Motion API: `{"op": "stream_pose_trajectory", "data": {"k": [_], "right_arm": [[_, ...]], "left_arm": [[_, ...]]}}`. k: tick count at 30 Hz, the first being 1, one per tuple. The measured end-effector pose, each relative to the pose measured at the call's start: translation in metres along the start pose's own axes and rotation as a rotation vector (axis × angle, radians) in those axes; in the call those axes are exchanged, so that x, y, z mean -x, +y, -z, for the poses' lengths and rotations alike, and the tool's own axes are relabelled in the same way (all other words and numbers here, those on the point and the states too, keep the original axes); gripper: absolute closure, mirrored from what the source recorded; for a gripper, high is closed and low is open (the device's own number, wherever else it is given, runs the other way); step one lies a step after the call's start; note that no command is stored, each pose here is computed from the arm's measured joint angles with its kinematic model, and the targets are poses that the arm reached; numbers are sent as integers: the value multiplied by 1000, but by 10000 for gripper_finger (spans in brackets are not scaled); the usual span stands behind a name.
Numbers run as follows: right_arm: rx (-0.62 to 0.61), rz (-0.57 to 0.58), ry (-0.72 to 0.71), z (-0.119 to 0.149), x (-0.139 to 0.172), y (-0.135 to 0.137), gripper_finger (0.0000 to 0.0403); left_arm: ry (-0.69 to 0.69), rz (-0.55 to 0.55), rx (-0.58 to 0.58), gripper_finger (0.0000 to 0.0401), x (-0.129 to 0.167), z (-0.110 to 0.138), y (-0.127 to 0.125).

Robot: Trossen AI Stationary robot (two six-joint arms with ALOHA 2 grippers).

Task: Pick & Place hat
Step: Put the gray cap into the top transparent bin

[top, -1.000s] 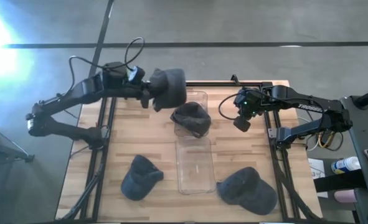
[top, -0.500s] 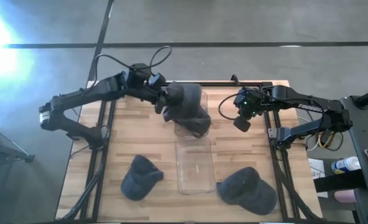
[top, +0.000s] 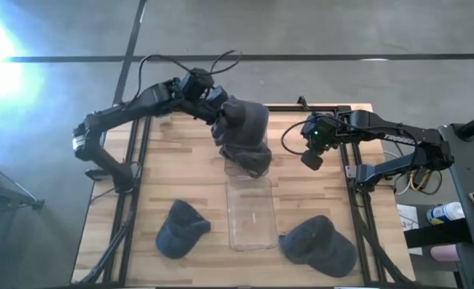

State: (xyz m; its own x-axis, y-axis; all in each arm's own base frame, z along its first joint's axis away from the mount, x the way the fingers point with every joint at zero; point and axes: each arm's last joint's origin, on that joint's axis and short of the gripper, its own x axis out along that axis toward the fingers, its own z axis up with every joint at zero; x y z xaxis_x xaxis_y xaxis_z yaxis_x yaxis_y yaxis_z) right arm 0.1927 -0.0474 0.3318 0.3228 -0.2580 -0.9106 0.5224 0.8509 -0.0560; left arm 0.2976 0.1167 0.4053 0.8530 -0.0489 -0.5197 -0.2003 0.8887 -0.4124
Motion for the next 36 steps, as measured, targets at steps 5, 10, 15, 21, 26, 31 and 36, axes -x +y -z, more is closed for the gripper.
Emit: {"op": "stream_pose_trajectory", "data": {"k": [5,10,15,21,26,31,36], "right_arm": [[0,-1,-2,0,0,0,390],[0,-1,-2,0,0,0,390],[3,0,-1,0,0,0,390],[11,0,-1,0,0,0,390],[10,0,-3,0,0,0,390],[6,-1,-7,-1,0,0,390],[6,-2,-8,-1,0,0,390]], "left_arm": [[117,-26,-40,401,-13,-14,2],[246,-40,-54,401,-37,-15,9],[374,-46,-45,401,-64,-2,21],[454,-13,-73,401,-83,7,27],[516,48,-62,401,-100,15,32],[616,44,-39,401,-123,29,45],[660,43,-31,401,-134,36,51]]}}
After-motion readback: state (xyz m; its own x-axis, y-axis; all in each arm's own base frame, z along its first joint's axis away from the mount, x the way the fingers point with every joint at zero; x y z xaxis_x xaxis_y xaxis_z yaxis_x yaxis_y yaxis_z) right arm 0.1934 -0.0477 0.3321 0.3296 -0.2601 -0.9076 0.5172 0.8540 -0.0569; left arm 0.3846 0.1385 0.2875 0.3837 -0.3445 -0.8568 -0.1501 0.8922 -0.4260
